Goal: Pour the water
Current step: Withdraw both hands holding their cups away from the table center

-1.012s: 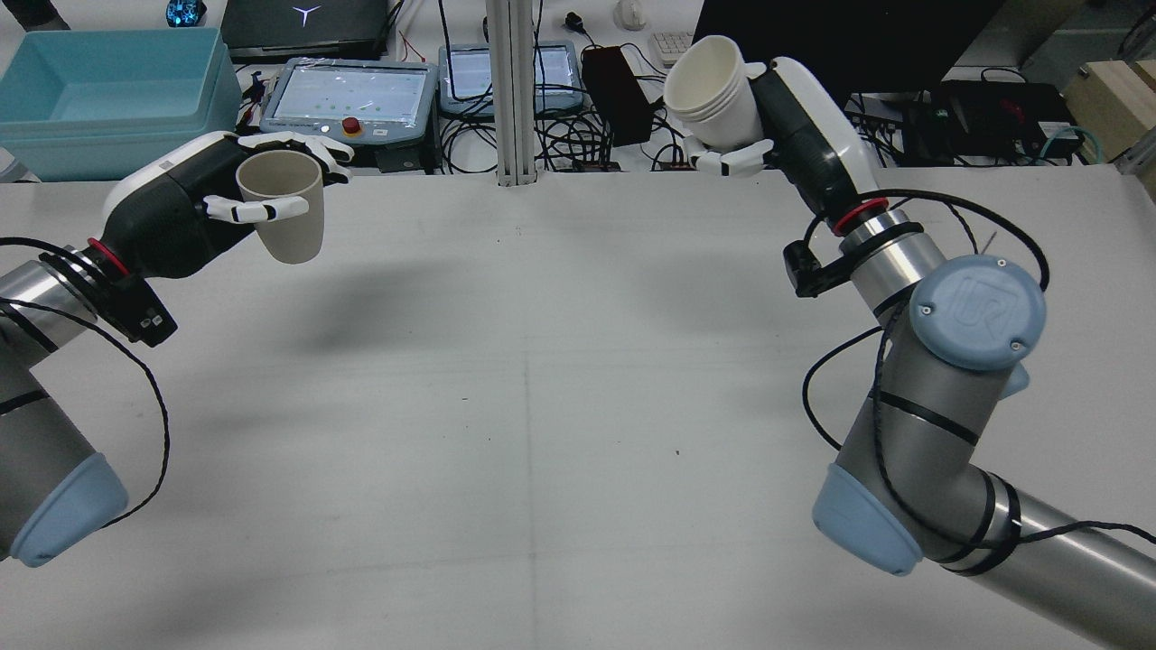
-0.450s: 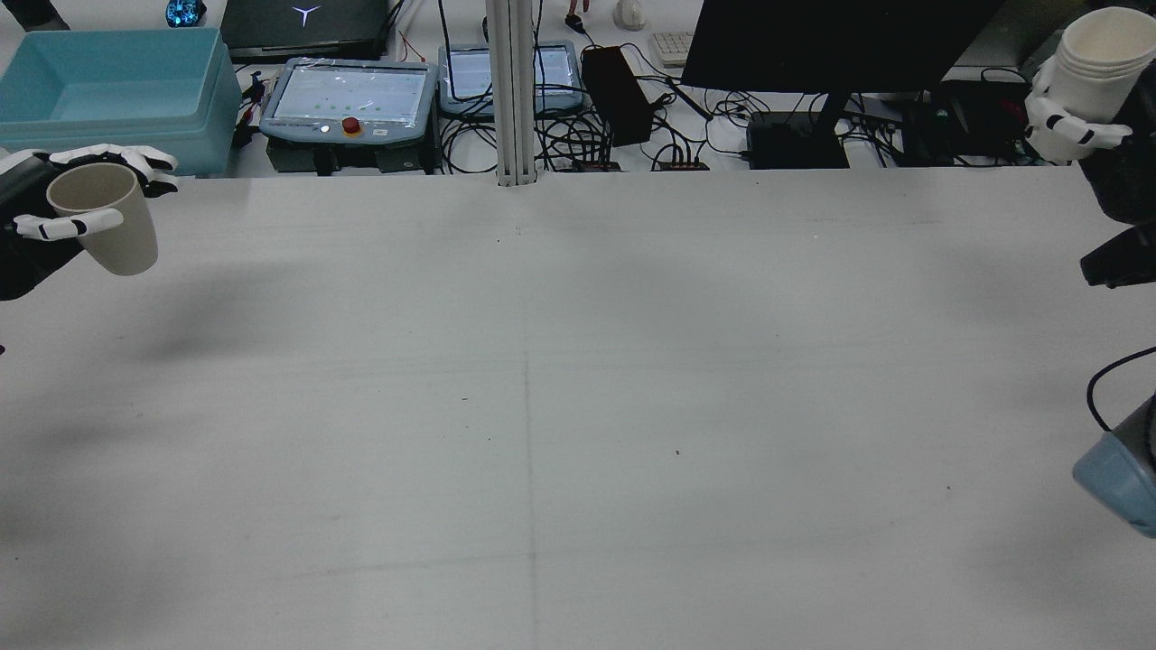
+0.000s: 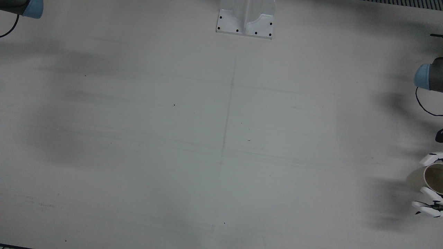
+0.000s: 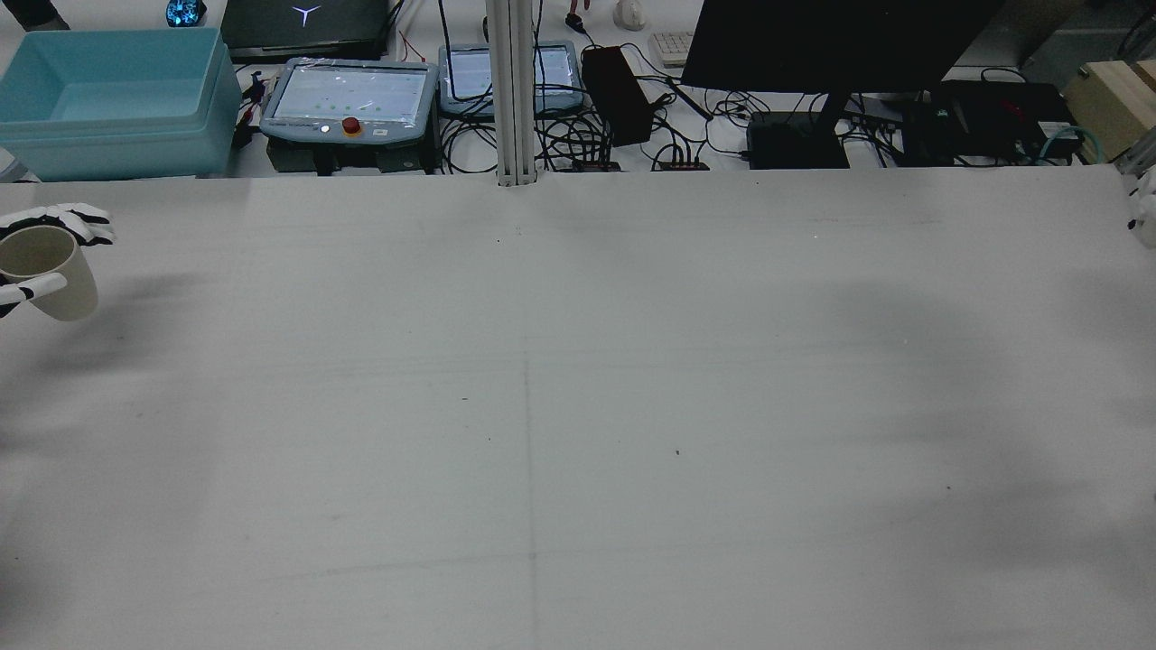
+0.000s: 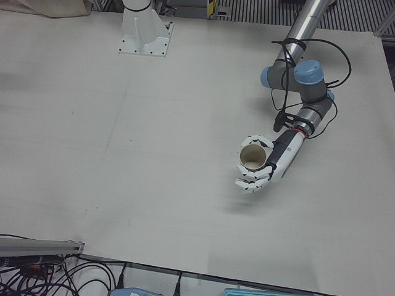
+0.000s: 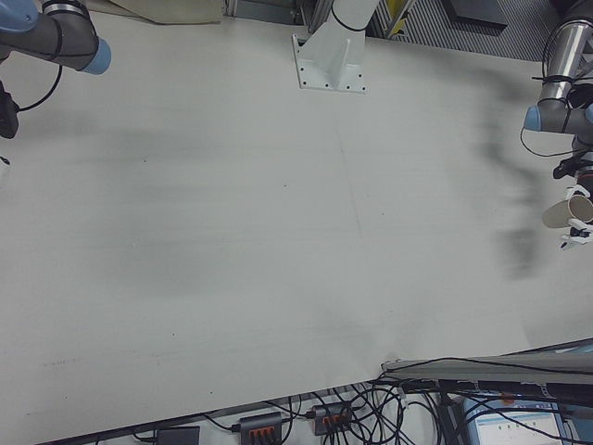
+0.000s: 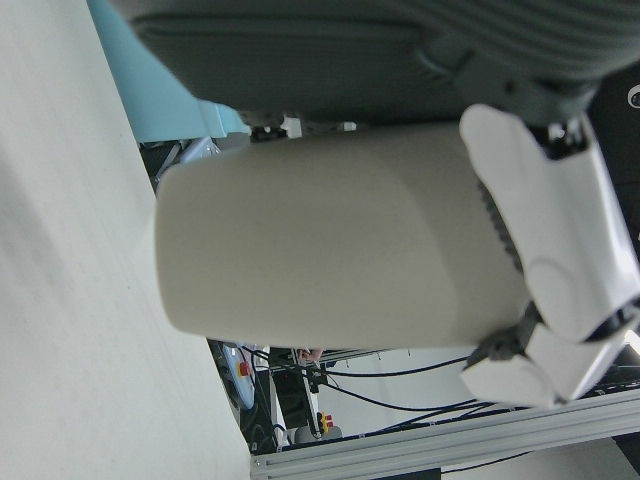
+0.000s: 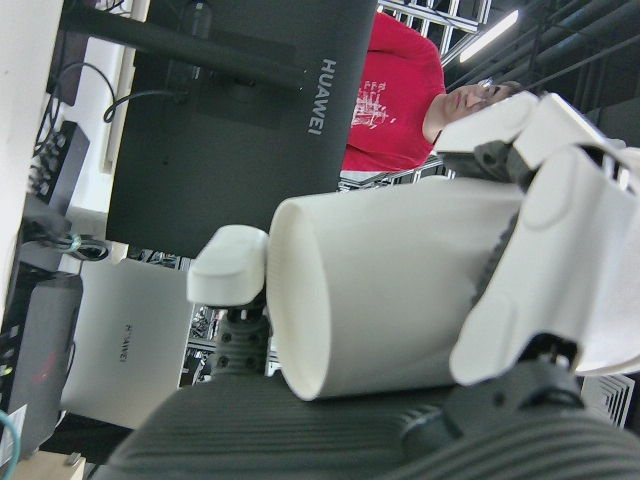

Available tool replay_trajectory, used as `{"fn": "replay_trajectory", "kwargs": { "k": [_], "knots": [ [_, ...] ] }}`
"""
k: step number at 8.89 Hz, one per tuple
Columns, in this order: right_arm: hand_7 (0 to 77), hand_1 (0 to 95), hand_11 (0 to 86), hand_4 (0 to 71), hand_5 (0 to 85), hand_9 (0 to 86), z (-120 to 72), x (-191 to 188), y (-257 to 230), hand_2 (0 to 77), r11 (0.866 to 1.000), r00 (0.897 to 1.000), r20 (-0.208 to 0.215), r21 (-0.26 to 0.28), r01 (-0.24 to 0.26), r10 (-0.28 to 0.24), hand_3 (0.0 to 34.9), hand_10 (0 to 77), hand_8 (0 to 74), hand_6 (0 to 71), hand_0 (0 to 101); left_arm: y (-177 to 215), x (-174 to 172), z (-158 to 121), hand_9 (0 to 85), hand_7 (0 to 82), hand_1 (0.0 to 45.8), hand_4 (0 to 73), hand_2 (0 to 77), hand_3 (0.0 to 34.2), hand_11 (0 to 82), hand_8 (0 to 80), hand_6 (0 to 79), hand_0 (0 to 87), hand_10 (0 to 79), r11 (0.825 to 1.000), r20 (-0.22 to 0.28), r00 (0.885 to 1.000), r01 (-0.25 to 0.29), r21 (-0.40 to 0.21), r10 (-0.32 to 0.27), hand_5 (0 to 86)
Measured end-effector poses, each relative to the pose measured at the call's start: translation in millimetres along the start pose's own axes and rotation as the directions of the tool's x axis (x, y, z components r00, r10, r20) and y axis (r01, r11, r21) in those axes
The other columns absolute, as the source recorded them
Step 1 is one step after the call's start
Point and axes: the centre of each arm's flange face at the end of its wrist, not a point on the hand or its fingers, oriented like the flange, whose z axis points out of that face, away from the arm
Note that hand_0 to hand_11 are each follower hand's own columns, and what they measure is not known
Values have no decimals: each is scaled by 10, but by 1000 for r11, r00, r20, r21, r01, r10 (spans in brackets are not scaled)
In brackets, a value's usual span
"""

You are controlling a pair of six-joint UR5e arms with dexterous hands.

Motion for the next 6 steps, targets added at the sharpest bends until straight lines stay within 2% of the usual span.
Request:
{"fn": "replay_trajectory", "kwargs": {
  "k": [3,4,5,6],
  "knots": [
    [633,125,698,355,496,654,-166,-114,-463,518,998,1000,11,56,19,-20,0,698,562,567,479,-697,-87,-485,349,333,147,376,420,0,191,218,153,392,120,996,-47,995,-93,4,93,393],
    [605,125,698,355,496,654,-137,-48,-600,518,996,999,0,76,52,-52,0,698,562,562,476,-840,-105,-614,349,333,147,376,420,0,191,224,153,390,120,993,-51,992,-114,3,114,393],
    [605,125,698,355,496,654,-28,106,-734,518,992,995,-17,84,94,-93,0,698,562,562,475,-935,-115,-712,349,327,147,376,420,0,191,224,153,389,120,992,-52,990,-128,4,128,393],
    [529,120,698,355,496,649,146,296,-776,518,989,991,-32,69,129,-127,0,698,567,507,475,-979,-120,-766,349,327,147,376,420,0,196,224,153,387,120,991,-52,990,-134,4,134,393]
  ]
}}
